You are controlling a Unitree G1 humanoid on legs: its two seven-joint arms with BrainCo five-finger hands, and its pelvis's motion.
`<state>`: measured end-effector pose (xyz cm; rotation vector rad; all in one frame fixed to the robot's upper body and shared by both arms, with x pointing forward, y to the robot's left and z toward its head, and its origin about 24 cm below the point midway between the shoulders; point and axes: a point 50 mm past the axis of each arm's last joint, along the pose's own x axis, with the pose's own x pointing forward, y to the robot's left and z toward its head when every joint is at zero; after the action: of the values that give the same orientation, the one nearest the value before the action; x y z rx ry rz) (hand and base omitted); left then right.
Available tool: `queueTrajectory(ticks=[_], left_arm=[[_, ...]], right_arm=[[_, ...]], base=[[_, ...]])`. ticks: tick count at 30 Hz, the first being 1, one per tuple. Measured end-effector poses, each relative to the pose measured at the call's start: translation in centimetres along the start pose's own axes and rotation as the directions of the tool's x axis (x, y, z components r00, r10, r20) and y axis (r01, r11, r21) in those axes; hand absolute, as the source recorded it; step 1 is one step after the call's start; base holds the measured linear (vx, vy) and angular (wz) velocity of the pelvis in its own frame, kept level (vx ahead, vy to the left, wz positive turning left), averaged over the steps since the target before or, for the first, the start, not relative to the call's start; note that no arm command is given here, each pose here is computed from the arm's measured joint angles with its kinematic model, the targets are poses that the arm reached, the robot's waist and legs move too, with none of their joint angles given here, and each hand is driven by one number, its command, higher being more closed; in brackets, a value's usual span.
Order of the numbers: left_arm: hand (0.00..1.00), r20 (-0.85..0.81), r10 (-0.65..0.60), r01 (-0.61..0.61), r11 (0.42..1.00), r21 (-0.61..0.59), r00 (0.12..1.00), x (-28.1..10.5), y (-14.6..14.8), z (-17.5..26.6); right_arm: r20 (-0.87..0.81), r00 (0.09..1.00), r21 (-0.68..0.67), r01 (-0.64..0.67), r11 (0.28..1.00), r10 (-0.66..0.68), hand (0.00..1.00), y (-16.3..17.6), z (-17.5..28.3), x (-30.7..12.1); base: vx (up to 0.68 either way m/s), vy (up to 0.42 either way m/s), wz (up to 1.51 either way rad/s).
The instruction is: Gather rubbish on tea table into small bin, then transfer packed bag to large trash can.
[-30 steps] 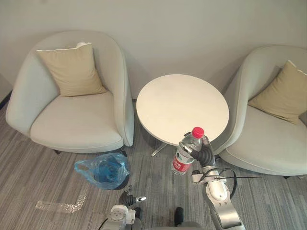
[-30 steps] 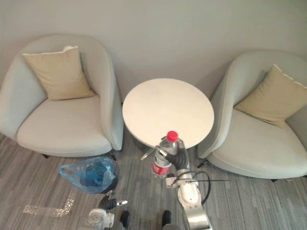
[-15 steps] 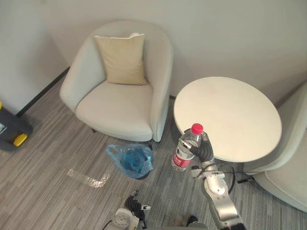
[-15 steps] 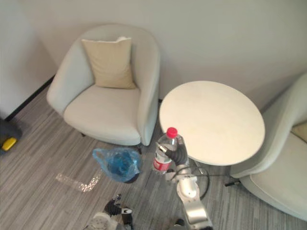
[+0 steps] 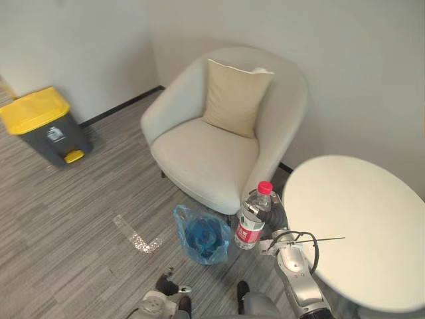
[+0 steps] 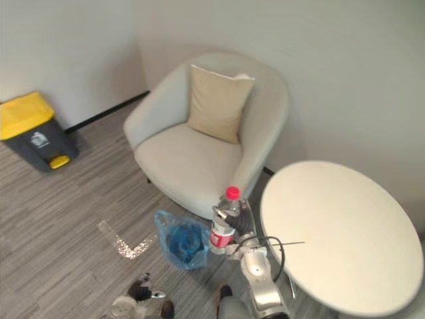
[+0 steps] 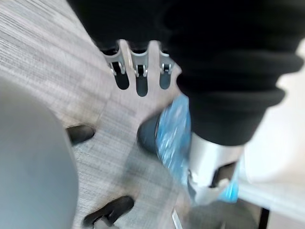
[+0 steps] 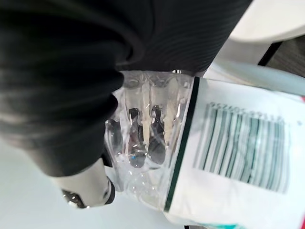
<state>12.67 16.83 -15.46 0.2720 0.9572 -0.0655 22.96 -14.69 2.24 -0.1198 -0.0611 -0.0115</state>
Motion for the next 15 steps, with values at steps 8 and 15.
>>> queueTrajectory(ticks=[8, 15], left_arm=[[0.00, 0.006, -0.027, 0.026, 0.999, 0.026, 1.000, -0.1, -0.8, 0.1], [0.00, 0.010, -0.032, 0.032, 0.999, 0.042, 0.999, -0.1, -0.9, 0.1]], right_arm=[[0.006, 0.999, -0.004, 0.044, 0.999, -0.044, 1.00, -1.1, 0.2, -0.1], [-0.043, 0.999, 0.008, -0.027, 1.000, 0.027, 1.00, 0.5, -0.9, -0.6]], base=[[0.14, -0.048, 0.06], [-0.01, 0.035, 0.22]])
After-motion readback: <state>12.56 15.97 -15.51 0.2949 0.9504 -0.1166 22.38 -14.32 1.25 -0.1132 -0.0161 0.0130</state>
